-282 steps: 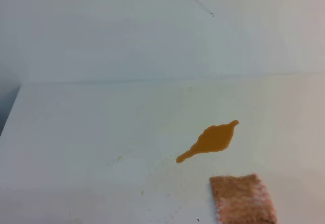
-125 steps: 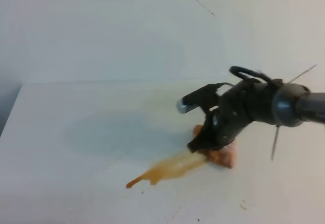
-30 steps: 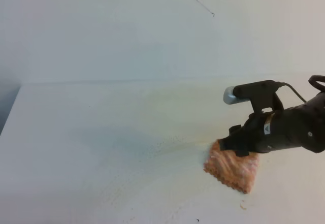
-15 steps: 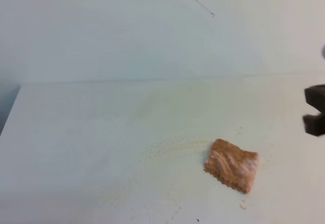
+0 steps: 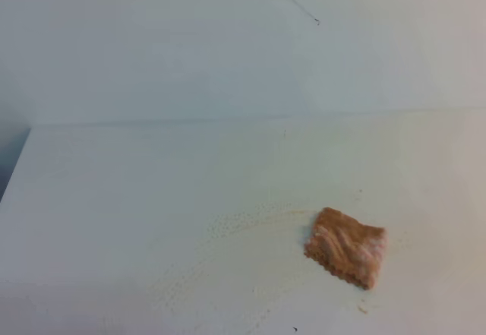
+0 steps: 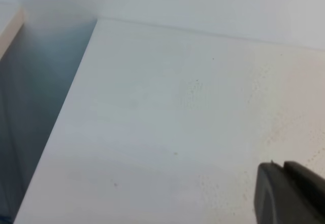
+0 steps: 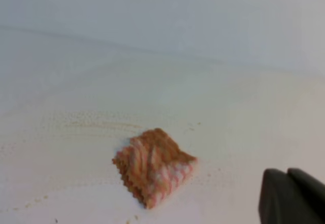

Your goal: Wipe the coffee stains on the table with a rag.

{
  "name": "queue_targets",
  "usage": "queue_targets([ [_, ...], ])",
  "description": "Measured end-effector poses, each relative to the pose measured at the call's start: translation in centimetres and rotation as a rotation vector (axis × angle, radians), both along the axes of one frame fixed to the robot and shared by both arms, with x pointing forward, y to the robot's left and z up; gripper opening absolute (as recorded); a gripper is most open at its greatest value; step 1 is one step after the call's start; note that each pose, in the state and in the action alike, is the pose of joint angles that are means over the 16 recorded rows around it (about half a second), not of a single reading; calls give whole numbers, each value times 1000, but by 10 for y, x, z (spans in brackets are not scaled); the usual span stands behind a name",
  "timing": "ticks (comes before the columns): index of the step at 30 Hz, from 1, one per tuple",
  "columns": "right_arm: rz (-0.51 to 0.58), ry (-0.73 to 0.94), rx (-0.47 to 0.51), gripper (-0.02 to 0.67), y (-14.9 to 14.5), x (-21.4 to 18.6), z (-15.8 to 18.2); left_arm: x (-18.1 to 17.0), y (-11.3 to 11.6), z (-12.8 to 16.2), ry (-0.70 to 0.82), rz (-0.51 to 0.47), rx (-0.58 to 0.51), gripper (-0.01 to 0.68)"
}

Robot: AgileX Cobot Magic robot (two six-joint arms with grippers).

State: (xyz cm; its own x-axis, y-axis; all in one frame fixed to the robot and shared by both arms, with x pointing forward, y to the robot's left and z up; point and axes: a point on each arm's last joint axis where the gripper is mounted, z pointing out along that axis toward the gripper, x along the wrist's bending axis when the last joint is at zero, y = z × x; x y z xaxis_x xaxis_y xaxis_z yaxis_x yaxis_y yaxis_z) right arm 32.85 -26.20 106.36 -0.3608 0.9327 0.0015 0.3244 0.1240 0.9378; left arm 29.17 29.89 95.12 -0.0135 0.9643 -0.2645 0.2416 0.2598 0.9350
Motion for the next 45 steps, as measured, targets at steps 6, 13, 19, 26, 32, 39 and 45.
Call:
queue_targets([
  [6, -5, -18, 8, -1, -7, -11, -8, 0, 0, 0, 0, 0, 0, -1],
  [13, -11, -2, -9, -1, -8, -12, -13, 0, 0, 3, -8, 0, -1, -1],
  [19, -38, -8, -37, -1, -13, -14, -16, 0, 0, 3, -8, 0, -1, -1],
  [26, -127, -31, -75, -1, -24, -20, -32, 0, 0, 2, -5, 0, -1, -1],
  [32, -255, -90, -30, -1, -35, -29, -51, 0, 0, 1, -3, 0, 0, -1],
  [39, -398, -163, 49, -1, -43, -36, -73, 0, 0, -1, 3, 0, 0, -1],
  [45, -477, -172, 89, -1, -46, -37, -88, 0, 0, -1, 3, 0, 0, -1],
])
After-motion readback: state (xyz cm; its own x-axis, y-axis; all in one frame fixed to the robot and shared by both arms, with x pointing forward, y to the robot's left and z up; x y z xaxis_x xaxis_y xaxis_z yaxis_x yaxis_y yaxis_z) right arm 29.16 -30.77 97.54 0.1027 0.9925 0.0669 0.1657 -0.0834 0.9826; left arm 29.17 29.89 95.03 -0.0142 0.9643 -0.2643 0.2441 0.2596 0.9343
